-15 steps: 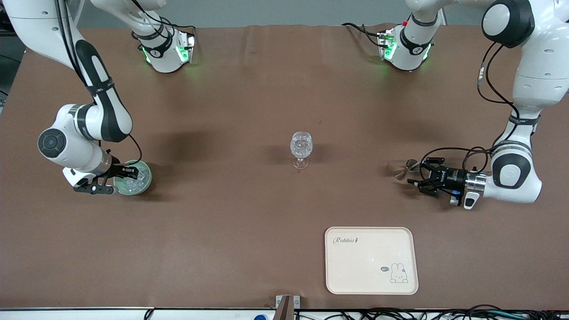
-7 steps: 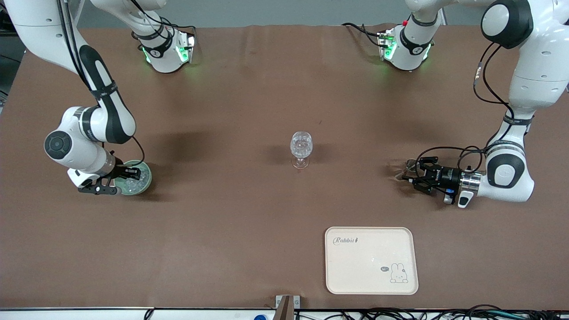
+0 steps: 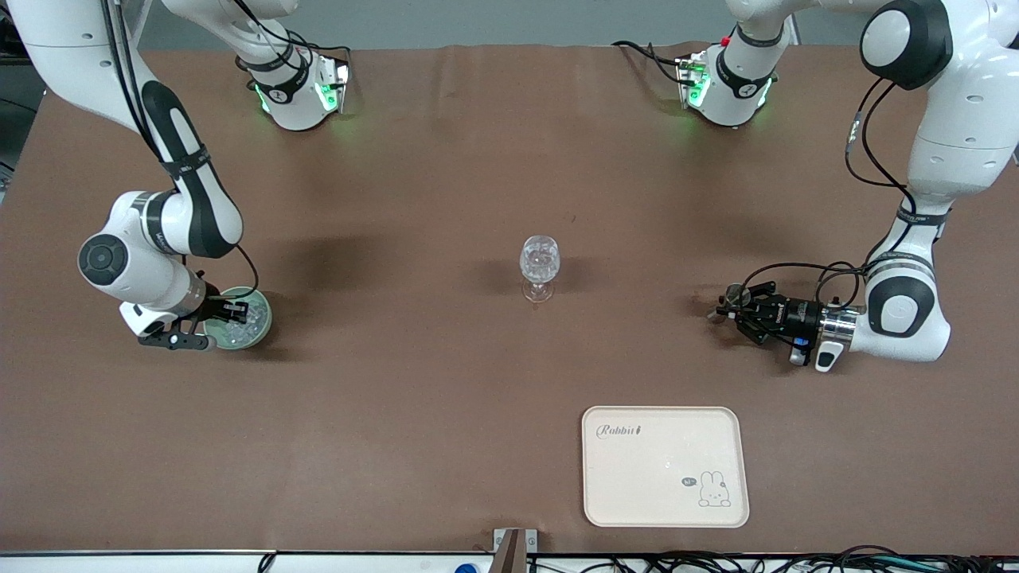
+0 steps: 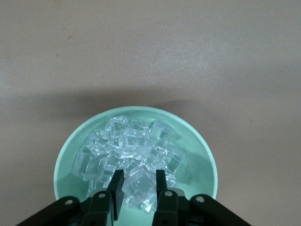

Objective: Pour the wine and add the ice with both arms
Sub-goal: 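Lift the jigger toward the glass while the right gripper lifts the ice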

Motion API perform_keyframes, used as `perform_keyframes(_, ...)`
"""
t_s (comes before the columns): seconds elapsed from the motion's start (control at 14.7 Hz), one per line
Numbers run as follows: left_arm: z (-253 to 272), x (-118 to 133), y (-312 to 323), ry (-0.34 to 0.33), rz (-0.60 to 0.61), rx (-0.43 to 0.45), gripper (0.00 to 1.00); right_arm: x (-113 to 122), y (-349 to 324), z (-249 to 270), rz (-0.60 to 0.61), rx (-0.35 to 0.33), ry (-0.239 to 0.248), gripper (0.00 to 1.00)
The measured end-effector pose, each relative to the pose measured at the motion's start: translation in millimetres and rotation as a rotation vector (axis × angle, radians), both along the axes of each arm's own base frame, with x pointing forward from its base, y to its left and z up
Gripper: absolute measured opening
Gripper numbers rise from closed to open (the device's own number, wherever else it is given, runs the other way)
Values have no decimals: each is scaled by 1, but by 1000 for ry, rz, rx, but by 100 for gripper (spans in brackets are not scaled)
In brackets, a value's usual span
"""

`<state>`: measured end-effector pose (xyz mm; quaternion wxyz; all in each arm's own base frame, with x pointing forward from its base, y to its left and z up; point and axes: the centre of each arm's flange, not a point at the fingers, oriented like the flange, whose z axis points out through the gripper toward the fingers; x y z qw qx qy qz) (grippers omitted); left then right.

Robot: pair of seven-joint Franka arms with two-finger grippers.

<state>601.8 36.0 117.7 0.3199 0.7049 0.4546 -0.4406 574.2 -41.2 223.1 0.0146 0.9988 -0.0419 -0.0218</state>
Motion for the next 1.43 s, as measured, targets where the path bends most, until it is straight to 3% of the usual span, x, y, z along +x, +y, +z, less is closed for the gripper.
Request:
perform_keyframes(0.34,14,13,-23,-13,37,-63,21,8,0,10,-18,-2,-26,30)
perform_keyframes(0.55,49,36,-67,8,71,-65,21,16,0,31,-19,-2,-65,30)
perform_keyframes(0.82,148,58,-156,26,102,36,21,30,-1,100,-21,3,-66,30)
perform_keyframes(1.16,236,41,-241,34,78,202,21,44,-1,200,-22,9,-36,30)
perform_keyframes(1.43,256,23,-277,15,26,345,21,25,1,267,-20,16,-42,30)
